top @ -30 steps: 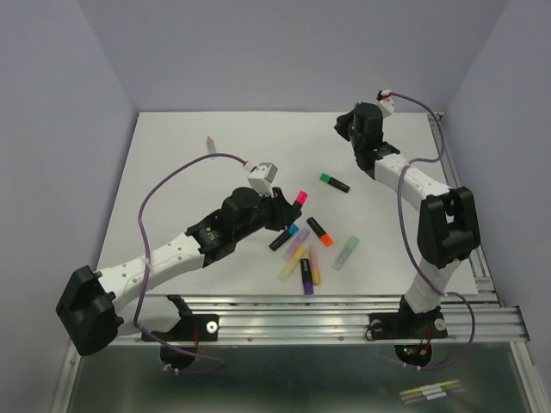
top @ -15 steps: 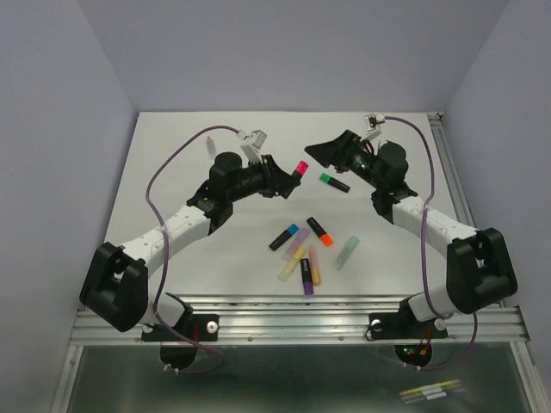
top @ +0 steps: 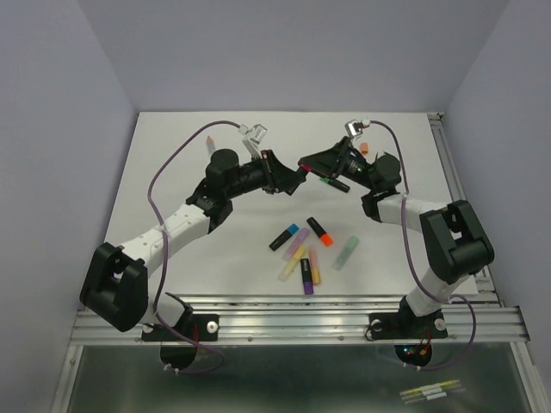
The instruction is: Open the pen caps
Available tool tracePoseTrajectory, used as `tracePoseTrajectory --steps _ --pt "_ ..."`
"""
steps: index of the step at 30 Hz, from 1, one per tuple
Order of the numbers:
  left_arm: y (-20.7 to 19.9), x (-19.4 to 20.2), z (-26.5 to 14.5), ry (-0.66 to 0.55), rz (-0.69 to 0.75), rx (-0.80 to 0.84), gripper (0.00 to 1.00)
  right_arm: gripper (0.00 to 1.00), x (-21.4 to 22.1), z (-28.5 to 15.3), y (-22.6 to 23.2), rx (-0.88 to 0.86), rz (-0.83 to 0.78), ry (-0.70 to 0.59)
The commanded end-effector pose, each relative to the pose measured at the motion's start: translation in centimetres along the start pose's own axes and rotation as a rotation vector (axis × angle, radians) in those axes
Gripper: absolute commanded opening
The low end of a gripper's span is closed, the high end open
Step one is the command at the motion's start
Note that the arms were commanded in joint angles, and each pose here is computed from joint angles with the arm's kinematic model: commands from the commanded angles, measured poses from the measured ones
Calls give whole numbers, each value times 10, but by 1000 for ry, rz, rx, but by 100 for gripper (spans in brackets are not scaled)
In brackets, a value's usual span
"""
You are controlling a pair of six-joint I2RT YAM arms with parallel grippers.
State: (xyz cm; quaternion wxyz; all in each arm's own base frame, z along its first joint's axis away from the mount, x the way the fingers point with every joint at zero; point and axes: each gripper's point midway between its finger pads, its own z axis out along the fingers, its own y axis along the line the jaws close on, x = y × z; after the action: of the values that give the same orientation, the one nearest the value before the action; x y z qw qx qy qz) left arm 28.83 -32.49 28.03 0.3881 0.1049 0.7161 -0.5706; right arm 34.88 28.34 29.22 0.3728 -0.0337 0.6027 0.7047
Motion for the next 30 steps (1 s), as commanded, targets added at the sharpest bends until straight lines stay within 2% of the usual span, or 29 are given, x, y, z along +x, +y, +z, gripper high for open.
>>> tracePoseTrajectory --steps 1,3,7,16,24,30 --pt "-27 -31 -1 -75 42 80 0 94 -3 -3 62 -189 -192 -38" --pt "-26 -31 0 -80 30 70 0 92 -4 0 51 -120 -206 -37" --pt "-21 -36 2 -102 9 50 0 80 -11 4 52 -54 -206 -86" --pt "-30 -43 4 -127 4 92 0 75 -4 13 59 -71 -200 -66" --pt "-25 -39 4 -128 -2 79 0 65 -8 14 62 -45 -204 -112" --pt "-24 -36 1 -126 1 77 0 64 -16 14 61 -29 -212 -156"
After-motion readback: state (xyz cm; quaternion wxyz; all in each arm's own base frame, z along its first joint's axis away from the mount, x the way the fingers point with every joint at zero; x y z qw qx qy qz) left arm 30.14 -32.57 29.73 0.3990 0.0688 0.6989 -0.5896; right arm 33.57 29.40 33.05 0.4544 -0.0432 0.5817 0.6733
